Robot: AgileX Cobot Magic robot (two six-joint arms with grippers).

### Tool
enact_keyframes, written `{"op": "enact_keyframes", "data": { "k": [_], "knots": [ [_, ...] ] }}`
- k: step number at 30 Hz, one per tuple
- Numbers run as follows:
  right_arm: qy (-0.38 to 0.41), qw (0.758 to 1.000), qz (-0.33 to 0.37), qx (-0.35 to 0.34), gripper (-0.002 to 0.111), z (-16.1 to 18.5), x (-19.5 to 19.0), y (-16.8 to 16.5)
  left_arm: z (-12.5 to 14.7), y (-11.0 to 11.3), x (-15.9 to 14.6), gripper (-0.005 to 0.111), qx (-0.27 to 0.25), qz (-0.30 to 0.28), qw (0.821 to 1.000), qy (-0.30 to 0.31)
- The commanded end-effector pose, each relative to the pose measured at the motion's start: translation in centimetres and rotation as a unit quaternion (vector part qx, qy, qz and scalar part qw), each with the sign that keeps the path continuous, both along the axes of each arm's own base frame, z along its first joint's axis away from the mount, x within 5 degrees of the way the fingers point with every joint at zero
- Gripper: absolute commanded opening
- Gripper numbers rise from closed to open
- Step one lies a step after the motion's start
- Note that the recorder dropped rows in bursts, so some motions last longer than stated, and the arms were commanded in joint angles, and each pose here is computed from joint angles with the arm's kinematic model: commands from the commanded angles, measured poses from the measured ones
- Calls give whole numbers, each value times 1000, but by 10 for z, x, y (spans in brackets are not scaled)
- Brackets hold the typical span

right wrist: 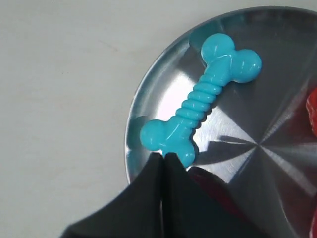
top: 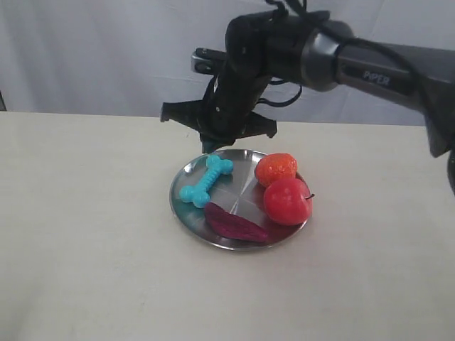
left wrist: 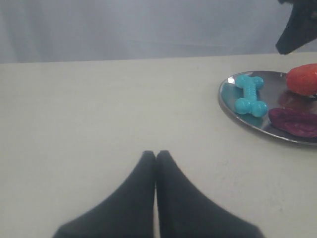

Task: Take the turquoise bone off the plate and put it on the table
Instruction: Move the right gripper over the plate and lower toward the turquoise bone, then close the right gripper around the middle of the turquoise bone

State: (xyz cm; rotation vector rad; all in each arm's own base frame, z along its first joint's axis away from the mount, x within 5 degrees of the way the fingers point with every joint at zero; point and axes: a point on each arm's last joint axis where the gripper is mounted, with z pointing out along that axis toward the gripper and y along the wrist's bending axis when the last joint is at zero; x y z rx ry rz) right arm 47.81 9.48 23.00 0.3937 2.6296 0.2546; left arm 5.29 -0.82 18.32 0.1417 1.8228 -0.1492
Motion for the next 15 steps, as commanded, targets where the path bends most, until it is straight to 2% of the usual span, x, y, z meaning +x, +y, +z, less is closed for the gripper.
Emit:
{"op": "enact_keyframes", "data": {
  "k": [1,5,15],
  "knots": [
    [-3,1000,-7,-2,-1,-26,12,1,-1,0,0,0,0,-1,1000,1],
    [6,1000,-6,-13,-1,-47,17,1,-1,0,0,0,0,-1,1000,1],
    [-30,999,-14,-10,0,-54,25,1,-1,0,0,0,0,-1,1000,1]
  ]
}}
